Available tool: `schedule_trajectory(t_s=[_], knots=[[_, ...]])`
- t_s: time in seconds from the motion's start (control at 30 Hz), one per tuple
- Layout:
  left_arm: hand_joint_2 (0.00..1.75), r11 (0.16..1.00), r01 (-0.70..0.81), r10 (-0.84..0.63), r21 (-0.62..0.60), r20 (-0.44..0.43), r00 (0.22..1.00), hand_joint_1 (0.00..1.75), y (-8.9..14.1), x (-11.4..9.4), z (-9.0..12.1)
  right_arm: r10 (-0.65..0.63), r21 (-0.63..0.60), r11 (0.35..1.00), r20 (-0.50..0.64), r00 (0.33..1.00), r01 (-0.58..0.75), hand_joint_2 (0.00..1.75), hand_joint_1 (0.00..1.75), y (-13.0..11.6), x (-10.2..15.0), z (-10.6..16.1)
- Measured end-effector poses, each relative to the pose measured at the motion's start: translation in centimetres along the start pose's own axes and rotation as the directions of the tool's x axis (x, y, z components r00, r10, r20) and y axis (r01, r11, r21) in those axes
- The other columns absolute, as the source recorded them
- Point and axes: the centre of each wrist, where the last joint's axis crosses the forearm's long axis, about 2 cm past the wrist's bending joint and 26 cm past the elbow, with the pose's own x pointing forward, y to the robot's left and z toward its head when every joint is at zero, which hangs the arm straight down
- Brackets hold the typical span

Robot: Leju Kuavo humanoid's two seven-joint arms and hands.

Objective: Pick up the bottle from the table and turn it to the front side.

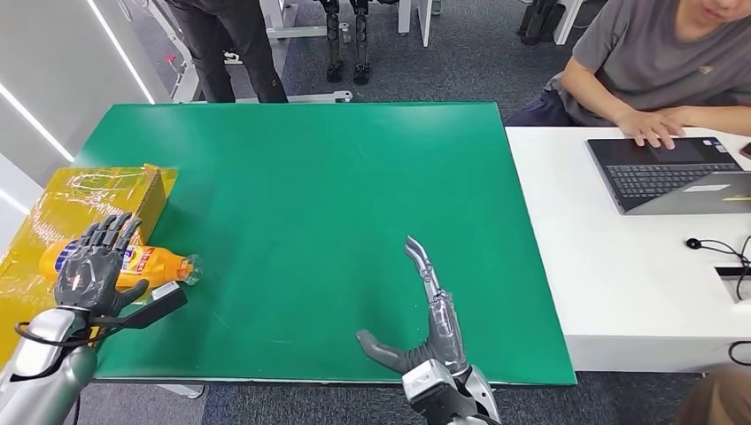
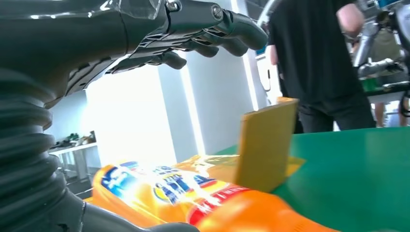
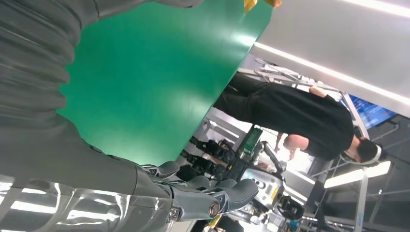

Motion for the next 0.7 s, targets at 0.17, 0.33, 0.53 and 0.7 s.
schedule_trajectory(t_s=[0.17, 0.33, 0.53, 0.7], knots=[[1.75, 0.997, -0.036, 0.039, 0.067, -0.057, 0.998, 0.00, 0.7, -0.5, 1.7, -0.002, 0.004, 1.000, 0.000, 1.000, 0.002, 1.75, 0.00, 0.0, 0.1, 0.1], [1.75, 0.908, -0.316, 0.349, 0.274, -0.079, 0.934, 0.00, 1.9, 0.3, 0.7, 0.000, -0.005, 1.000, -0.002, 1.000, 0.000, 1.75, 0.00, 0.0, 0.3, 0.1], [1.75, 0.540, -0.664, 0.748, 0.517, 0.067, 0.660, 0.00, 3.6, 4.4, -2.3, -0.018, -0.024, 1.000, 0.009, 1.000, 0.018, 1.75, 0.00, 0.0, 0.4, 0.3], [1.75, 0.204, -0.804, 0.882, 0.559, 0.252, 0.398, 0.00, 4.3, 8.7, -3.0, -0.041, -0.047, 0.998, 0.048, 0.998, 0.043, 1.75, 0.00, 0.0, 0.3, 0.3]])
